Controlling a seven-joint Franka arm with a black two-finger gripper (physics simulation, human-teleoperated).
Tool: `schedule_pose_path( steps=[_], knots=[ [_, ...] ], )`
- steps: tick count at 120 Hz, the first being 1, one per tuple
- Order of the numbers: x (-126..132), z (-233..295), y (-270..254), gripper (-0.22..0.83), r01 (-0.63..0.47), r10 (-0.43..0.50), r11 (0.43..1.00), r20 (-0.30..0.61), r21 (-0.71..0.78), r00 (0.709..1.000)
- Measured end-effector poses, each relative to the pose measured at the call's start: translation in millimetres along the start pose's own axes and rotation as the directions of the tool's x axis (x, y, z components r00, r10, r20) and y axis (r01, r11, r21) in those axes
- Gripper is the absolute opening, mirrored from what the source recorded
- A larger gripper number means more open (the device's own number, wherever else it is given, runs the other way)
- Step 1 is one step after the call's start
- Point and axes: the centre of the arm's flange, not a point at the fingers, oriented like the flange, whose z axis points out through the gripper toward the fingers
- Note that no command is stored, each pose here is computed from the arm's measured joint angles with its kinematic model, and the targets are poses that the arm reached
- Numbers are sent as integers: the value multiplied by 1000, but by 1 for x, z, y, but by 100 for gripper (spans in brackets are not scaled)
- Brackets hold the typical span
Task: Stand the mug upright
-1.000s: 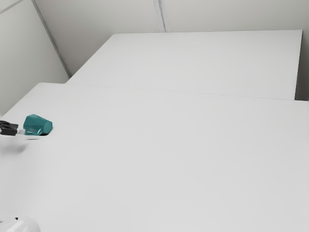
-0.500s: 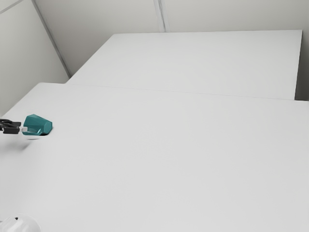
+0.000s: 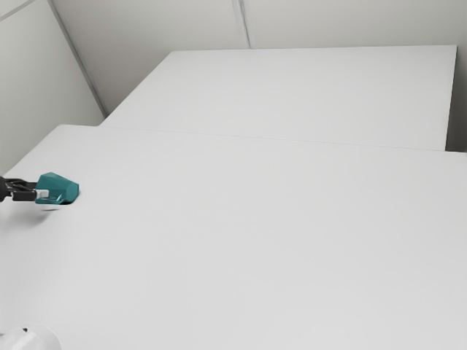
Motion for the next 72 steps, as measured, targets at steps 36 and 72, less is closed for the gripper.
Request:
schedule_pose_path(
  steps=[36, 72],
  knots=[
    [4, 9, 2, 43, -6, 6, 1000, -7, -12, 1000],
    [8, 18, 5, 23, -13, 13, 1000, -7, -19, 1000]
  ],
)
